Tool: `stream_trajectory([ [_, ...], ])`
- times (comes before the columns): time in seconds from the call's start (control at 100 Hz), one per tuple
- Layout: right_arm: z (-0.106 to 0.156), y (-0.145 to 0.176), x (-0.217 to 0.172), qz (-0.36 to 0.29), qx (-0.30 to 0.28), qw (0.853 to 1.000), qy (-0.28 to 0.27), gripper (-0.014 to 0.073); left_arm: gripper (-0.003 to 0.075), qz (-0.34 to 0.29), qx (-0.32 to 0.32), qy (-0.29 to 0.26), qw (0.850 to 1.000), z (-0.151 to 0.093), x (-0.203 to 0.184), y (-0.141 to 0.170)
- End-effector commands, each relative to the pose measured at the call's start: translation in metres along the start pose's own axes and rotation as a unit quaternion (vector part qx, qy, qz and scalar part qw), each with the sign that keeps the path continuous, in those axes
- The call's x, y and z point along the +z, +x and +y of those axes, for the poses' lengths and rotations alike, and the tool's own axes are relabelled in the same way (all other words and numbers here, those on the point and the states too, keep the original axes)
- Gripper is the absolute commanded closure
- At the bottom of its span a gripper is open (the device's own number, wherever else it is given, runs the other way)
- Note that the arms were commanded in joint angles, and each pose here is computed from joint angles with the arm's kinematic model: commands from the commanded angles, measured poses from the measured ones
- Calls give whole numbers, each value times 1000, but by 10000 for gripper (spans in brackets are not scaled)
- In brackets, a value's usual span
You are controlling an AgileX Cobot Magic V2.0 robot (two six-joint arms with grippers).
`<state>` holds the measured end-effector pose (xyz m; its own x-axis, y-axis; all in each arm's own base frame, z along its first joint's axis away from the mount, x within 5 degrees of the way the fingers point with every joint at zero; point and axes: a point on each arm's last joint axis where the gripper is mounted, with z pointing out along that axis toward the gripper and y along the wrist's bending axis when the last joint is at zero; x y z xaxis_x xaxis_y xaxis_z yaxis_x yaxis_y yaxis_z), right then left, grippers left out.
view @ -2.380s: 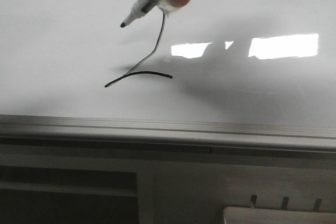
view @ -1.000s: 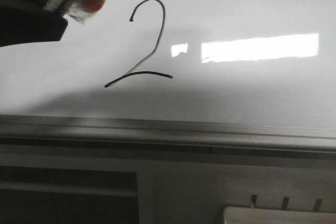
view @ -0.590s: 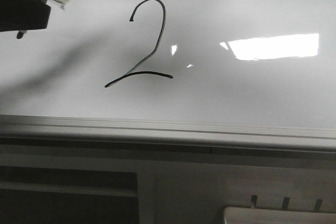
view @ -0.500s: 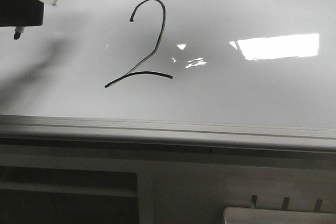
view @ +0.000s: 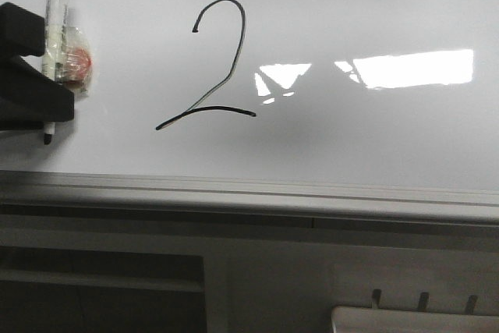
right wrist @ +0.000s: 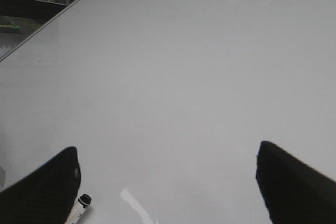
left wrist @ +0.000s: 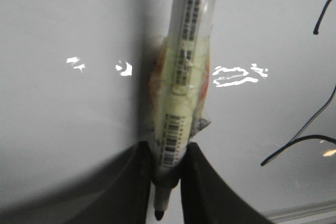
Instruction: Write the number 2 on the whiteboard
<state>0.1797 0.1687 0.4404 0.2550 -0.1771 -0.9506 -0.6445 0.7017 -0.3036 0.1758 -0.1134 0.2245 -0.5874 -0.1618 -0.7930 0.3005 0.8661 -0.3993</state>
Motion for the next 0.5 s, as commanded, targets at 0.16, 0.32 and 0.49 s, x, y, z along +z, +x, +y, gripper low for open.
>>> stream_trajectory([
  [0.16, -9, -17, -10, -34, 1, 999, 27, -13, 741, -57, -16, 22, 998, -7, -1, -16],
  [0.32, -9, -17, -10, -34, 1, 999, 27, -13, 737, -58, -16, 22, 998, -7, -1, -16],
  [0.49, -9, -17, -10, -34, 1, 999, 27, -13, 561, -60, -11, 24, 998, -7, -1, -16],
])
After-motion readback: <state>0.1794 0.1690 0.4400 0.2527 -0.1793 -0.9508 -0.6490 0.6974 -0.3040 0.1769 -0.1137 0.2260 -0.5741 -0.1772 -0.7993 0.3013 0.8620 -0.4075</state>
